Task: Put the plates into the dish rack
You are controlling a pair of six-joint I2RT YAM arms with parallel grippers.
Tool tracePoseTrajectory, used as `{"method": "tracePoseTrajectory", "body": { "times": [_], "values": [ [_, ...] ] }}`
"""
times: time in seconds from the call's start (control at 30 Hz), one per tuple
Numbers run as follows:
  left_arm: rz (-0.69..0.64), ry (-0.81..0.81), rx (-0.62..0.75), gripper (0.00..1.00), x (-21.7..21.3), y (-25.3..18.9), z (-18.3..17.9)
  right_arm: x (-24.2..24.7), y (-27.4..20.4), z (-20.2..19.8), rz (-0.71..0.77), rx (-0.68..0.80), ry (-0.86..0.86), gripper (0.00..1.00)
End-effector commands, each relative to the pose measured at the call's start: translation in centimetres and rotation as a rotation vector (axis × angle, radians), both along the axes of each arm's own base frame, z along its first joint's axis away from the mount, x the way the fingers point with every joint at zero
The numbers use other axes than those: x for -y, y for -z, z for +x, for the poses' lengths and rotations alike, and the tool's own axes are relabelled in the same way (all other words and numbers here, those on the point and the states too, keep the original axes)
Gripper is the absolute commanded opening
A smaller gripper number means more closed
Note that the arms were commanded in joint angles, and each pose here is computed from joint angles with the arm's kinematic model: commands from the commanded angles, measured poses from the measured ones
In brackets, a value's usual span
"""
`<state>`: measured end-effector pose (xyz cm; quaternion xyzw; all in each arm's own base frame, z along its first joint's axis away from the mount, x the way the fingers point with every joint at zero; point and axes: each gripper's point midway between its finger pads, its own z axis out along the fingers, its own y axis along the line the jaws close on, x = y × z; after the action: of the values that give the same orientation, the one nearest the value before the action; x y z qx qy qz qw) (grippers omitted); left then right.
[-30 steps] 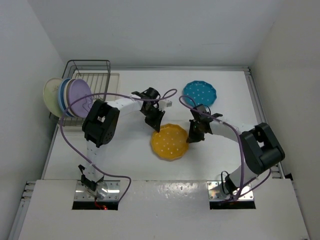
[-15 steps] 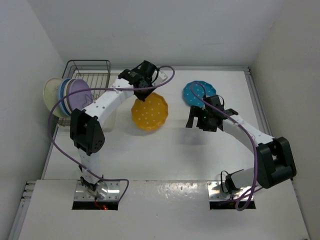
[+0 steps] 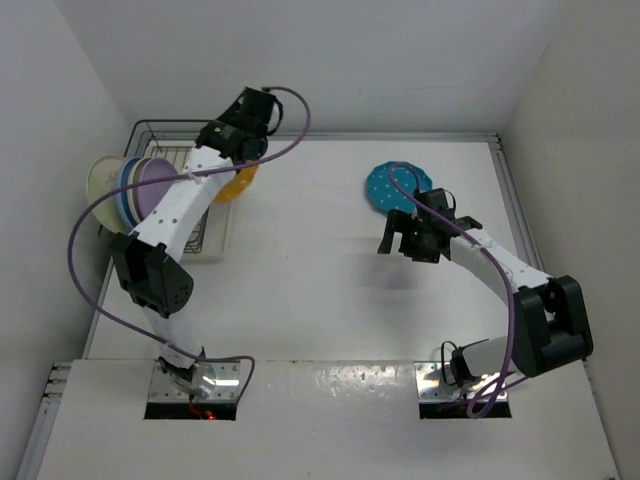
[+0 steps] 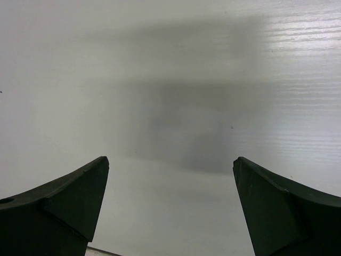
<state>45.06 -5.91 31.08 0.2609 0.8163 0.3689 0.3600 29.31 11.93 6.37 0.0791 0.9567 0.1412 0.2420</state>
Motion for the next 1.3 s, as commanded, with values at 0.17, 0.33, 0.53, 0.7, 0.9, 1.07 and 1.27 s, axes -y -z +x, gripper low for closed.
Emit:
{"method": "tracePoseTrajectory", "body": {
  "times": [0.17, 0.33, 0.53, 0.7, 0.9, 1.07, 1.27],
  "values": [
    [0.046, -0.348, 0.432, 0.0, -12.5, -15.0, -4.3, -0.2, -1.4, 1.3, 0.026, 0.052, 0.017, 1.0],
    [0.044, -0.418, 0.467, 0.0, -15.6, -15.3, -4.9, 0.4, -0.6, 0.9, 0.0, 0.042, 0.043, 1.0],
    [0.003, -0.473, 0.467, 0.0, -17.7, -13.0, -4.5, 2.0, -0.1, -0.2, -0.044, 0.063, 0.114, 1.0],
    [-0.048, -0.46, 0.462, 0.0, -18.0, -11.6, -5.0, 2.7, -0.5, -0.3, -0.066, 0.1, 0.132, 1.0],
    [-0.095, -0.463, 0.386, 0.0, -17.8, -7.0, -5.4, 3.2, -0.3, -0.1, -0.066, 0.113, 0.159, 1.0],
    [-0.06, -0.521, 0.394, 0.0, -19.0, -6.0, -5.5, 2.9, -0.4, 0.1, -0.05, 0.101, 0.156, 1.0],
    [-0.038, -0.565, 0.447, 0.0, -18.8, -6.8, -5.8, 3.5, -0.6, -0.2, -0.071, 0.106, 0.169, 1.0]
  ]
}}
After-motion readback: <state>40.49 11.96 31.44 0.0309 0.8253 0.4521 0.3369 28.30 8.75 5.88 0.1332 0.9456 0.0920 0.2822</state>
